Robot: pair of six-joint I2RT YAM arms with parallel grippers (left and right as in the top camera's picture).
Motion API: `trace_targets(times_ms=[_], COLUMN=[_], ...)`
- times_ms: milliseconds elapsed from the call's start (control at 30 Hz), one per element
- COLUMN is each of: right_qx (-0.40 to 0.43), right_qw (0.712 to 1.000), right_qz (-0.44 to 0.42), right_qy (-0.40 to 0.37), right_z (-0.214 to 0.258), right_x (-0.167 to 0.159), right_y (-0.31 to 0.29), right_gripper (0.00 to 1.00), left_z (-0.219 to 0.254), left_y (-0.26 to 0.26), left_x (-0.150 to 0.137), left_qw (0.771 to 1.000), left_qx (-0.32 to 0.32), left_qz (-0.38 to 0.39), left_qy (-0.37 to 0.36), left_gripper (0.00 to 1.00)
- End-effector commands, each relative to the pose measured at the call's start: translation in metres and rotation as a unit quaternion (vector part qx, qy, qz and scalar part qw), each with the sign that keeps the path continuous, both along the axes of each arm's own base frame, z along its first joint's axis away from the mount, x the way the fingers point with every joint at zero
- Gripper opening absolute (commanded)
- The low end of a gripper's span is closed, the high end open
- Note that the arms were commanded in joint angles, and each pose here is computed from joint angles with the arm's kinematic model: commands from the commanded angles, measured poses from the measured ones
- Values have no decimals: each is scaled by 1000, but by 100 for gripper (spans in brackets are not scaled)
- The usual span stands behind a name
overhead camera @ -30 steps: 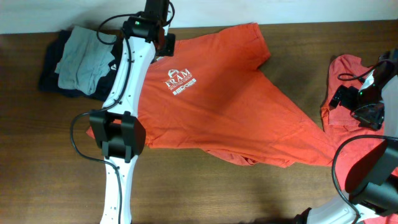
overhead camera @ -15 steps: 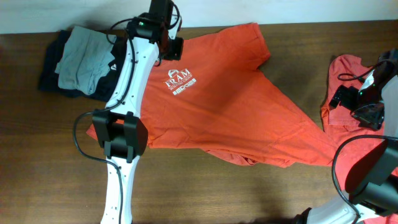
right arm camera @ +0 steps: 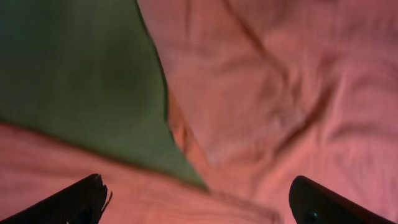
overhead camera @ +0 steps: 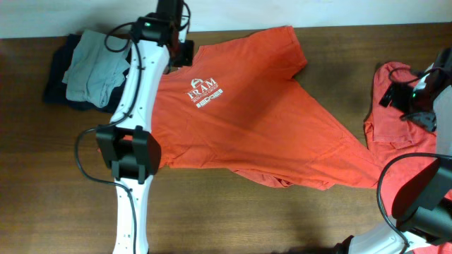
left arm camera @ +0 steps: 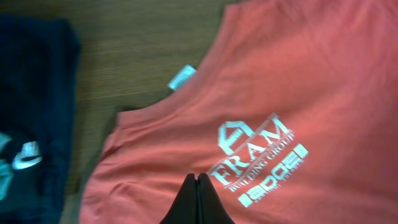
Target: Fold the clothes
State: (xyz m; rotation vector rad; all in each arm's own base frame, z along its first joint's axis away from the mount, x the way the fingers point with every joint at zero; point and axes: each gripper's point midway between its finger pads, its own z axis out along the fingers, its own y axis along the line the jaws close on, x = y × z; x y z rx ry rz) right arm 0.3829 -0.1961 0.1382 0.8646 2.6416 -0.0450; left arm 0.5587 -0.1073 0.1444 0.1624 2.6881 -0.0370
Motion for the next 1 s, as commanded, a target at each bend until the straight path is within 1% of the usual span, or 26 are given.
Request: trace_targets(times_ms=[0,33,100,133,167,200,233,267,333,400,467,500,533,567,600,667,700,767,867,967], right_qx=[-11,-1,52,77,97,124,156,175,186,196,207,211,214,210,204,196,190,177,144,95], right_qw=[999,998,995,993,992,989,984,980,976,965,946,939,928,911,904,889,881,869,863,864], right_qz=[4,11,33,42,54,58,67,75,114,174,241,262,291,335,353,382,397,419,427,427], right_qy=[-48,-62,-75,-73,-66,-61,-58,-50,-20,20,61,76,92,117,131,158,173,198,230,248], right_z=[15,17,17,15,14,13,13,13,9,5,4,4,4,4,4,3,3,2,2,4], right_x=[19,25,27,25,21,16,13,9,-2,-18,-35,-41,-48,-58,-63,-72,-78,-87,-102,-125], right_y=[-7,-3,17,27,36,46,59,70,90,116,147,160,174,193,202,222,232,247,264,273], right_gripper=[99,99,99,99,99,99,99,99,98,90,79,76,75,75,74,70,69,61,60,60], left_z=[52,56,65,66,66,66,64,63,61,61,61,61,61,61,61,61,61,61,61,61], left_y=[24,28,36,40,43,47,50,52,54,54,54,54,54,54,54,54,54,54,54,54], left_x=[2,1,1,1,1,1,0,-2,-5,-5,-5,-5,-5,-5,-5,-5,-5,-5,-5,-5], left_qw=[998,998,997,997,997,996,997,997,997,997,997,997,997,997,997,997,997,997,997,997], left_qx=[-15,-16,-15,-15,-15,-15,-14,-13,-12,-12,-12,-12,-12,-11,-12,-12,-12,-12,-11,-12], left_qz=[36,39,47,50,53,56,58,60,62,62,62,62,62,62,62,62,62,62,62,62], left_qy=[-50,-54,-61,-63,-62,-61,-57,-51,-46,-45,-45,-45,-45,-45,-45,-45,-45,-45,-45,-45], left_gripper=[6,12,44,61,76,86,99,99,99,99,99,99,99,99,99,99,99,99,99,99])
